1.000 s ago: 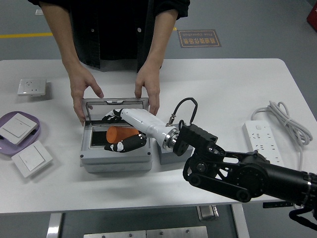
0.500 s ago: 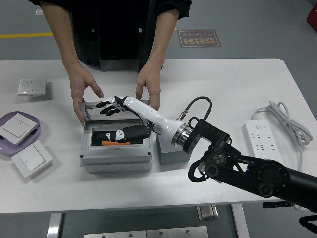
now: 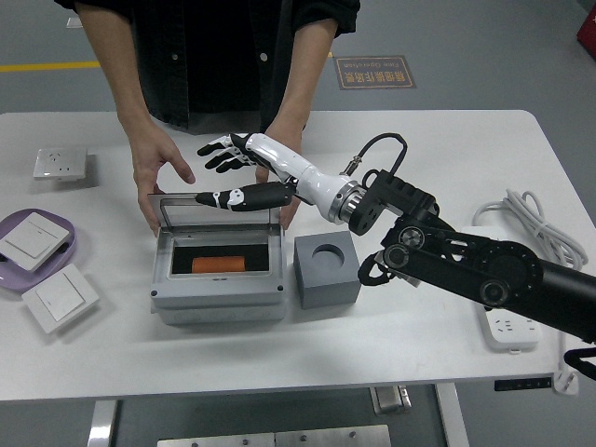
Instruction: Pick up the cylinder from the cube,place it in the box,flap close box
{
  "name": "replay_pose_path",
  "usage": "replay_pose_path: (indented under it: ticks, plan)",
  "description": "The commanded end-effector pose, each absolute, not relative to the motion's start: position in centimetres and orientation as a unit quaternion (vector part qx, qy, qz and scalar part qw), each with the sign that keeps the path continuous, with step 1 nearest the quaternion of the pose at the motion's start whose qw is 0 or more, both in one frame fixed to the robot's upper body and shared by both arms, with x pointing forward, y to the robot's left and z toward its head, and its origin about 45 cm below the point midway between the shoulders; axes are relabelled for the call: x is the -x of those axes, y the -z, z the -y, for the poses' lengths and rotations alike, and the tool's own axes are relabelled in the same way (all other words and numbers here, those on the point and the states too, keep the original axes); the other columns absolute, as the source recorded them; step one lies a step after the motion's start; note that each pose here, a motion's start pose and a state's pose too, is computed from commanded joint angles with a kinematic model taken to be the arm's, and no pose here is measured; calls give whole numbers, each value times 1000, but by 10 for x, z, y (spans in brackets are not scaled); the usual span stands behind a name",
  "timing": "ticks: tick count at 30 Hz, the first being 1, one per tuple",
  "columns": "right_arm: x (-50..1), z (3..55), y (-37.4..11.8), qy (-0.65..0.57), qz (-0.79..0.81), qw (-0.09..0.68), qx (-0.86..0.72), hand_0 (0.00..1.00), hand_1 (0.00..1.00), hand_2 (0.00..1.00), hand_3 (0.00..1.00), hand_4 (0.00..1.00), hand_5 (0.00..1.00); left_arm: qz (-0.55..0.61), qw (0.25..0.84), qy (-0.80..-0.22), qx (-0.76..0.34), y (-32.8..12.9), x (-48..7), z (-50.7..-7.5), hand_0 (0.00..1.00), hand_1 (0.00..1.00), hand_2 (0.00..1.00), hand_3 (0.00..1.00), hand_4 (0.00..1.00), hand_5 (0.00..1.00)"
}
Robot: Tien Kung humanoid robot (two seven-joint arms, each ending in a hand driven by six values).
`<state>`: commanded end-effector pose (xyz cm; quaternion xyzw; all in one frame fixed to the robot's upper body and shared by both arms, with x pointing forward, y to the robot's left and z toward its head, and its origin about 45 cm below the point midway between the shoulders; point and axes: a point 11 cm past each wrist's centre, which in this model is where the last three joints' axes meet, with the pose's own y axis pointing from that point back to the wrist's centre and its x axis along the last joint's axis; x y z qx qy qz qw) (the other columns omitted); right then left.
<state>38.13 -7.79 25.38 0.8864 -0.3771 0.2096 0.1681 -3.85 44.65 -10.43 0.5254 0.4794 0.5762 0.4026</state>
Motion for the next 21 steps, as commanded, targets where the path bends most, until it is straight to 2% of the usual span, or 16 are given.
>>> replay_pose_path:
  ticks: [6,21]
  plan:
    - [-381,91,-233,-202,375,199,-882,798,708,692,740,886,380,-480,403,-575,-525,104,38,-446,669,682,657,676,654,263]
    - [-328,76,-232,-201,283,203,-916,788,695,688,738,862,380,-480,401,-578,-524,104,39,-447,669,682,657,677,654,263]
